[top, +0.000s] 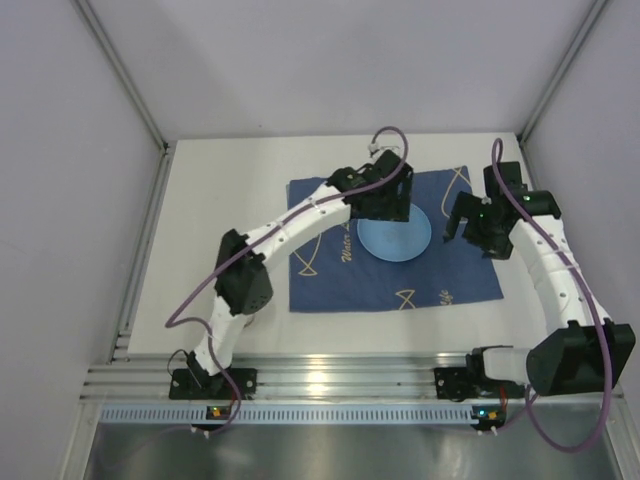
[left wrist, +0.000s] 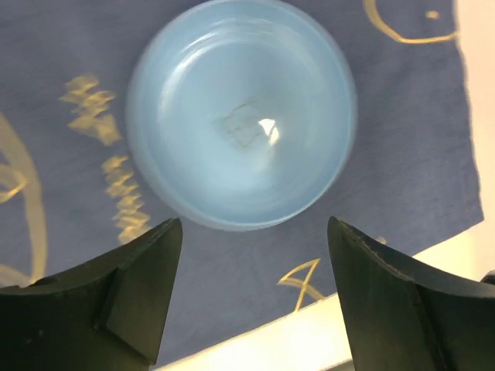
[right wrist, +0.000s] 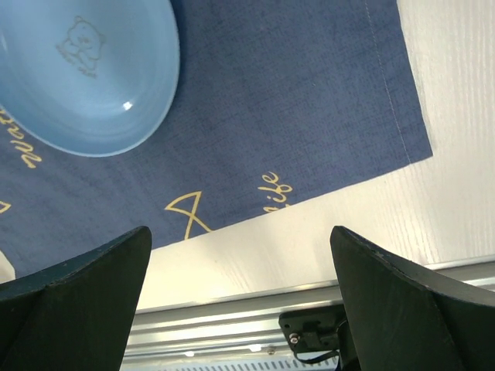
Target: Set the dinner table for one person
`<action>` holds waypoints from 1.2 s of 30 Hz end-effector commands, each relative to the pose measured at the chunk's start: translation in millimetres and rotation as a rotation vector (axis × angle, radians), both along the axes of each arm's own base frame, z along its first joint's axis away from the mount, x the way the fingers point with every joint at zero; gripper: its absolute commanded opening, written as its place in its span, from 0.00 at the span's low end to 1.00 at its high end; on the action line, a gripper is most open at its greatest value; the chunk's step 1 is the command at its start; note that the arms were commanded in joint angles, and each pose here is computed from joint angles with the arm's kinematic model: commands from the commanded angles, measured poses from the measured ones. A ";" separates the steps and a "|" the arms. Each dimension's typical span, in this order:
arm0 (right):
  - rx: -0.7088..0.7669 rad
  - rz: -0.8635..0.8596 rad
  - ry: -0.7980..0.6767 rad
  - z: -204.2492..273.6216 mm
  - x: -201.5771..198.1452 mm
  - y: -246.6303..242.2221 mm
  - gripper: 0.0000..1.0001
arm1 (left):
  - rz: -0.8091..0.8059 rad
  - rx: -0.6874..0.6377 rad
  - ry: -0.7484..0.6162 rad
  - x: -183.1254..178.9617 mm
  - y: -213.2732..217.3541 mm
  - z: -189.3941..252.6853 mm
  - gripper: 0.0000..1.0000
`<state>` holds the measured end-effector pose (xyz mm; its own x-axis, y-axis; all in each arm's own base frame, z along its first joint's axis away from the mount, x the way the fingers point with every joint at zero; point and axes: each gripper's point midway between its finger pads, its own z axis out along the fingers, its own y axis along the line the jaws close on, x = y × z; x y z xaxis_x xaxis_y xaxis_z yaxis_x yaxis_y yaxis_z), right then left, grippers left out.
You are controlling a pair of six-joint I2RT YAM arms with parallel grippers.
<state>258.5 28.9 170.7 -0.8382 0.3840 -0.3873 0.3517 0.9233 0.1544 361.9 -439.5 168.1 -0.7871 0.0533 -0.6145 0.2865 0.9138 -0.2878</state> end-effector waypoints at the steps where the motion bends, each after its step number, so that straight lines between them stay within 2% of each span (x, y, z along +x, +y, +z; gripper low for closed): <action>1: 0.023 0.078 -0.104 29.0 14.6 17.1 1.00 | 0.367 0.181 -0.019 -3.7 157.0 57.0 0.81; 2: 0.053 0.095 -0.108 30.2 14.9 23.7 1.00 | 0.425 0.215 0.046 -15.3 190.2 47.9 0.80; 3: 0.067 0.102 -0.106 28.3 15.0 27.6 1.00 | 0.515 0.272 0.171 -30.3 234.1 8.6 0.79; 4: 0.088 0.109 -0.099 26.9 14.8 31.9 1.00 | 0.545 0.219 0.163 -45.2 256.8 27.0 0.77; 5: 0.098 0.112 -0.107 27.4 17.0 34.6 1.00 | 0.593 0.216 0.183 -56.1 274.6 22.1 0.77; 6: 0.106 0.113 -0.105 26.4 18.4 36.2 1.00 | 0.645 0.271 0.231 -74.7 302.3 0.6 0.77; 7: 0.113 0.124 -0.104 25.6 18.2 39.7 1.00 | 0.672 0.223 0.201 -88.6 315.2 15.8 0.77; 12: 0.138 0.142 -0.098 19.0 23.8 51.0 1.00 | 0.788 0.260 0.293 -145.6 353.6 -3.3 0.77; 21: 0.143 0.190 -0.077 12.0 25.2 70.6 1.00 | 0.809 0.197 0.362 -169.4 351.4 -29.6 0.73; 31: 0.116 0.201 -0.077 10.2 20.8 66.6 1.00 | 0.781 0.243 0.379 -156.7 345.4 -61.8 0.67; 35: 0.112 0.201 -0.068 6.7 18.0 65.8 1.00 | 0.766 0.267 0.390 -152.6 343.5 -76.9 0.52; 36: 0.112 0.198 -0.064 5.3 18.0 65.4 1.00 | 0.763 0.280 0.405 -154.8 343.9 -84.6 0.40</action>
